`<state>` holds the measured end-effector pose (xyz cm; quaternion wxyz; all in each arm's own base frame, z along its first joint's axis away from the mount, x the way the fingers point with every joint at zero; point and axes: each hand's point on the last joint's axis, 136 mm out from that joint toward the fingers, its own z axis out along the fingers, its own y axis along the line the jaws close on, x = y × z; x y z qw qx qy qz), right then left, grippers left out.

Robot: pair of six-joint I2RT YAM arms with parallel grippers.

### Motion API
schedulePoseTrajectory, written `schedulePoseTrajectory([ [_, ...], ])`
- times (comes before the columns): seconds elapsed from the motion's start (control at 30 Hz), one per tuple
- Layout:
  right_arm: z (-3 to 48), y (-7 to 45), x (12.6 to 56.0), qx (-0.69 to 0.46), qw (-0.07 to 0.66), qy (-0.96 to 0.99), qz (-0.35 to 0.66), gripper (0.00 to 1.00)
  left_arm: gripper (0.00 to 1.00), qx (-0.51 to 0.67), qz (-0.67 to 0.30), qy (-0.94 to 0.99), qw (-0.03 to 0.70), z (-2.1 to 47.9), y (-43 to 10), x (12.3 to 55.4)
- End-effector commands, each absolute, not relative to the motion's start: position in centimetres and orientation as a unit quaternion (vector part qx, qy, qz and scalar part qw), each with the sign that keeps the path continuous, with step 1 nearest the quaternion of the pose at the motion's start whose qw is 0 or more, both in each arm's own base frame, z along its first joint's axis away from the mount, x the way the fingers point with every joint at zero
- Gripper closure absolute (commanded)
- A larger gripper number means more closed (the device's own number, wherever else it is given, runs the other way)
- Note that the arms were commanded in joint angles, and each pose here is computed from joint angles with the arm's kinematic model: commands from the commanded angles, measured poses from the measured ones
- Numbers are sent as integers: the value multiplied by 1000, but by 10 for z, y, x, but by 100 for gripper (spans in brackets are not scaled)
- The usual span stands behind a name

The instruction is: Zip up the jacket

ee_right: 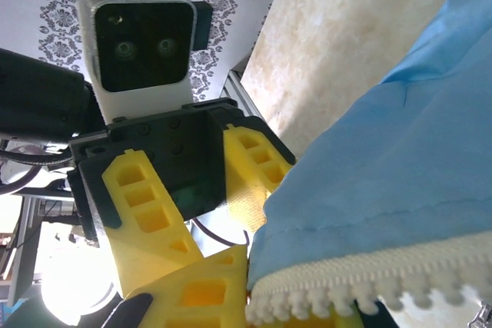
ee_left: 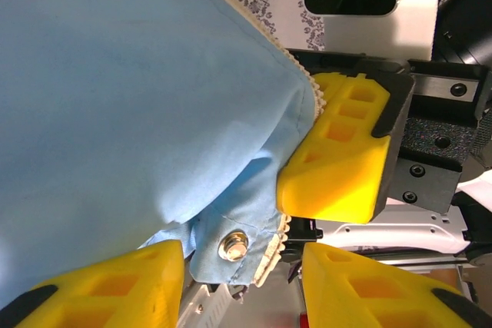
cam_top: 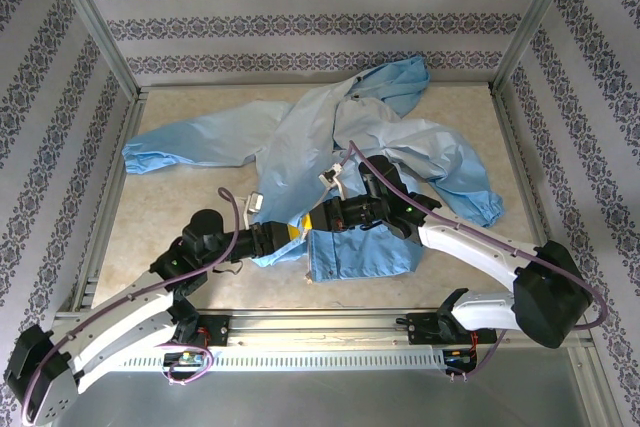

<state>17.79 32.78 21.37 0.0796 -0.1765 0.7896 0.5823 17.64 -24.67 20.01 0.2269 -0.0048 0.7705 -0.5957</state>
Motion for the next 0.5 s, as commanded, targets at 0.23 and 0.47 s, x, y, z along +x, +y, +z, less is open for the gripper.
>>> schedulePoseTrajectory([
  [0.23,214,333,177,-198,78,773,597,100,57,15,-642,728,238,226,-251,176],
  [0.47,211,335,179,-203,74,775,594,100,71,14,-637,736,231,221,-249,174],
])
